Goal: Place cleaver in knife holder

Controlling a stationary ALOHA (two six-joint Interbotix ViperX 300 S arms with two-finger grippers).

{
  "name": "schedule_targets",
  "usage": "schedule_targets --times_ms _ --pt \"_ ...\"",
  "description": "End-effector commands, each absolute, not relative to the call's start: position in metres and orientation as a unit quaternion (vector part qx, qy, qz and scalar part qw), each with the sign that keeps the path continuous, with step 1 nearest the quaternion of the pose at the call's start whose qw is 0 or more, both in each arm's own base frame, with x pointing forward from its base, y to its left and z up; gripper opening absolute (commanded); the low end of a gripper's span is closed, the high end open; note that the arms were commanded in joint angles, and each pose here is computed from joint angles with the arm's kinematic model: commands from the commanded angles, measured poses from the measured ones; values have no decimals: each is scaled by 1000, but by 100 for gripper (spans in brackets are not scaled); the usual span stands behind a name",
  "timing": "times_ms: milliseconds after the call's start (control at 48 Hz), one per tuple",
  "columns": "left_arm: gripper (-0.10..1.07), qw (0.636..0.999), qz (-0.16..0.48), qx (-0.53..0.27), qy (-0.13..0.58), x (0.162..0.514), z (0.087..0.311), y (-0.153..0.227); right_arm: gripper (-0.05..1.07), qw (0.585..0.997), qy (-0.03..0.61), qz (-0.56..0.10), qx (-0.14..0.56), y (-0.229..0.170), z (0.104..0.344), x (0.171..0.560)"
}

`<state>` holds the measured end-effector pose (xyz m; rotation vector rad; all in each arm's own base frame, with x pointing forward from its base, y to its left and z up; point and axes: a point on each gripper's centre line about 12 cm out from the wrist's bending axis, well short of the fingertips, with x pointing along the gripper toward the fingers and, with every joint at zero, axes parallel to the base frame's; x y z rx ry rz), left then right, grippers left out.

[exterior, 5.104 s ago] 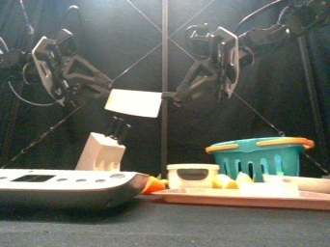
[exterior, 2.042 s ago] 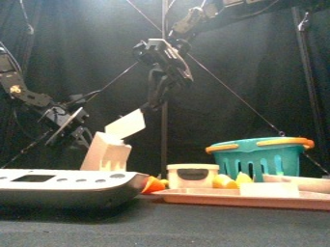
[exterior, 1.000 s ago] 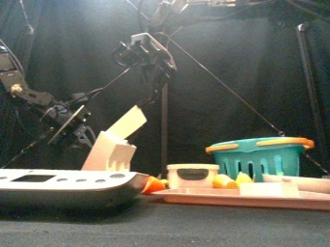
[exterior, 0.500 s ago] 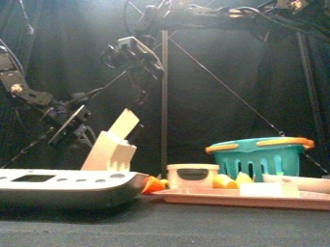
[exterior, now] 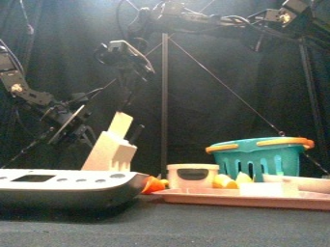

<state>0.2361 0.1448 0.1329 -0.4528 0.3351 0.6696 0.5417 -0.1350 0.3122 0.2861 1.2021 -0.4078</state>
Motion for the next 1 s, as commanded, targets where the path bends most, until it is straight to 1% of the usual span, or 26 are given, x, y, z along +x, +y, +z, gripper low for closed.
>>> schedule_targets --times_ms 0,146,229,979 --pt "44 909 322 -218 151 241 139 146 60 818 527 -190 133 -136 342 537" --pt "44 908 322 -220 152 241 138 145 71 816 529 -189 132 -136 340 537" --pt "44 908 321 -220 151 241 138 145 74 814 533 -188 133 -136 340 537" --pt "44 908 322 -220 150 240 139 145 74 798 558 -194 122 -127 346 526"
